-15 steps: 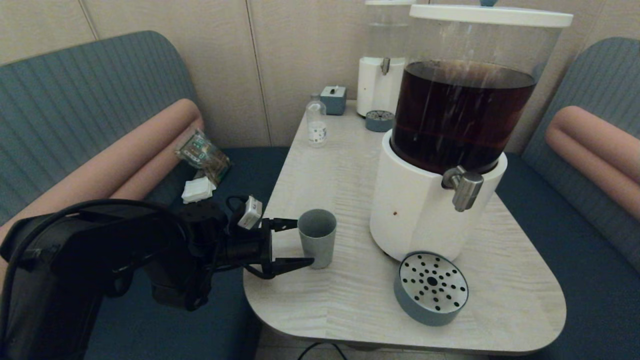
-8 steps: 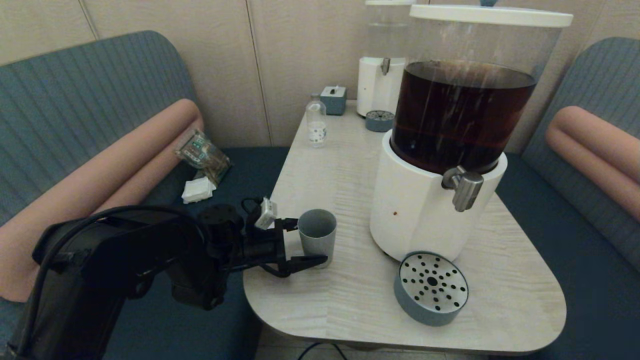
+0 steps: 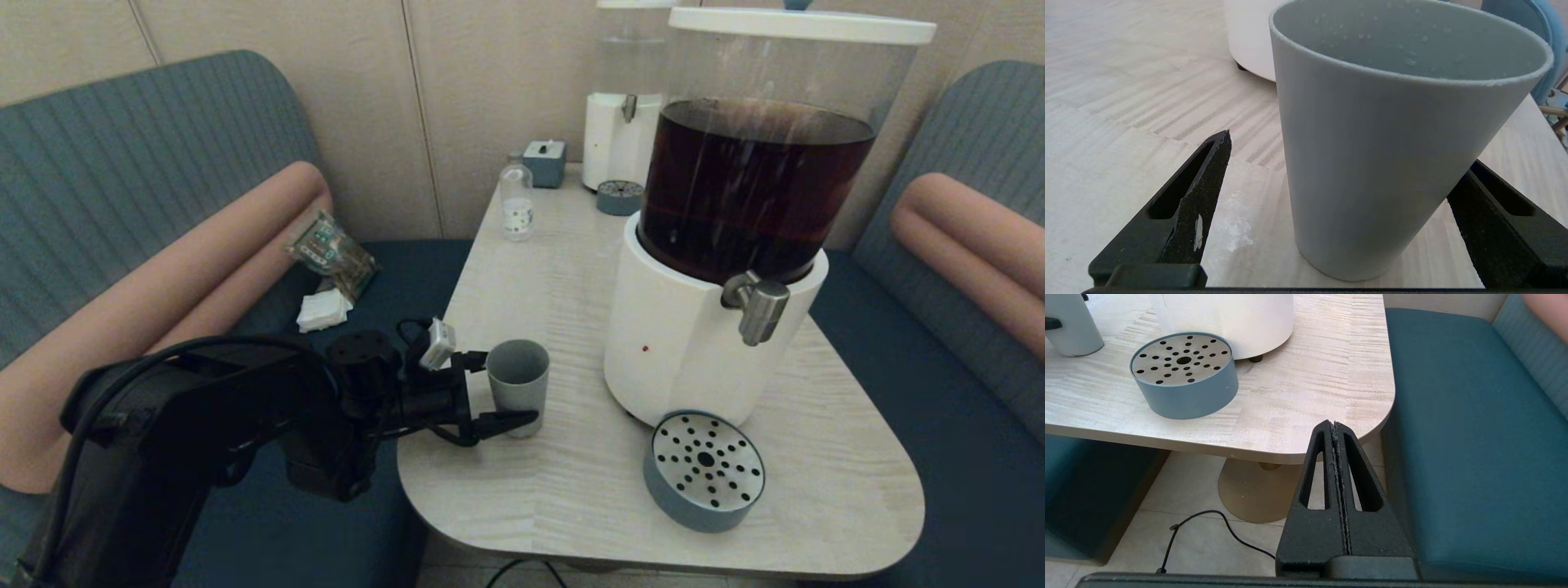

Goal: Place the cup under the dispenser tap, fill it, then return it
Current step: Pick up the cup

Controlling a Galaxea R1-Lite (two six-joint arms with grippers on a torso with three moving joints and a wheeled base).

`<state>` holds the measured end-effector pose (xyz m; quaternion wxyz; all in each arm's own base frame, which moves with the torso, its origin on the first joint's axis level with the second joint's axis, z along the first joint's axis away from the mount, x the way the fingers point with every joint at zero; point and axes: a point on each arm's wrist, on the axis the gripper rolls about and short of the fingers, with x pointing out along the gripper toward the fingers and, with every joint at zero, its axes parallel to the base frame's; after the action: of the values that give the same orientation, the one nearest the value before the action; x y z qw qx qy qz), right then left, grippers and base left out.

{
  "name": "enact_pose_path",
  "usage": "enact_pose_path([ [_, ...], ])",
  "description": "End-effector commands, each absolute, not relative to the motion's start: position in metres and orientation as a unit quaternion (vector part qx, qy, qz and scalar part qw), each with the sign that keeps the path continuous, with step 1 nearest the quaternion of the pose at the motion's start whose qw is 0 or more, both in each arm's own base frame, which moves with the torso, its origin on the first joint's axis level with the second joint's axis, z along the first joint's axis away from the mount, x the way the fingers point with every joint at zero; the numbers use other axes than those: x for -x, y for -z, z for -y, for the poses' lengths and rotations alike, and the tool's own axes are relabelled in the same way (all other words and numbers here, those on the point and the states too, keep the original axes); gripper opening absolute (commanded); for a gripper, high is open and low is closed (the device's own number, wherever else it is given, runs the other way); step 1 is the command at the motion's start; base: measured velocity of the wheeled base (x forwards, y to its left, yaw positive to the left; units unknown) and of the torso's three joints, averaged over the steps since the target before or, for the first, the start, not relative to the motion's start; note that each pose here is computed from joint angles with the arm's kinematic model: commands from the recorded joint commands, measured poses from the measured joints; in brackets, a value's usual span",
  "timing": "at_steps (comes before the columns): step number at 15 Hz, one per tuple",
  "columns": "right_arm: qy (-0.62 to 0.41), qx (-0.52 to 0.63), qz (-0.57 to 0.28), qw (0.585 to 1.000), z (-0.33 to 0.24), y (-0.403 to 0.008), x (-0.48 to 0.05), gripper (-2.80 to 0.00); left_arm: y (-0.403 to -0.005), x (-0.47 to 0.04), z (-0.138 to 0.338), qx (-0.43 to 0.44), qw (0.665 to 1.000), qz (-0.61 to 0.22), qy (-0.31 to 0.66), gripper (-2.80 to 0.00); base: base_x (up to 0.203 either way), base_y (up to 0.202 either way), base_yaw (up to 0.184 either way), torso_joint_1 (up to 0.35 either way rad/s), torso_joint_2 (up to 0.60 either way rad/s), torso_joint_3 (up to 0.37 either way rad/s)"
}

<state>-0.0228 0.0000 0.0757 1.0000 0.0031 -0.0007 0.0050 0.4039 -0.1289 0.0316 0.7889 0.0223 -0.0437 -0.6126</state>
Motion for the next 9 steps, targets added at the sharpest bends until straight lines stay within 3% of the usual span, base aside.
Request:
enact_pose_path([
  [1, -0.005, -0.003, 0.0, 1.0, 0.0, -0.0752, 0.0227, -2.8, -0.0322, -0.4051, 0.1291, -0.024, 0.788, 0.049, 0.614, 0.0, 0.0, 0.0, 0.0, 0.0, 0.0, 0.0],
  [4, -0.005, -0.003, 0.0, 1.0, 0.0, -0.0752, 0.0227, -2.8, -0.0338, -0.4054, 0.1291, -0.023, 0.79, 0.05, 0.611, 0.0, 0.0, 0.0, 0.0, 0.0, 0.0, 0.0],
  [5, -0.005, -0.003, 0.001, 1.0, 0.0, -0.0754, 0.0227, -2.8, -0.0335, -0.4041, 0.1287, -0.023, 0.791, 0.048, 0.61, -2.8, 0.0, 0.0, 0.0, 0.0, 0.0, 0.0],
  [9, -0.005, -0.003, 0.0, 1.0, 0.0, -0.0753, 0.0227, -2.8, -0.0358, -0.3987, 0.1279, -0.021, 0.791, 0.043, 0.61, -2.8, 0.0, 0.0, 0.0, 0.0, 0.0, 0.0],
])
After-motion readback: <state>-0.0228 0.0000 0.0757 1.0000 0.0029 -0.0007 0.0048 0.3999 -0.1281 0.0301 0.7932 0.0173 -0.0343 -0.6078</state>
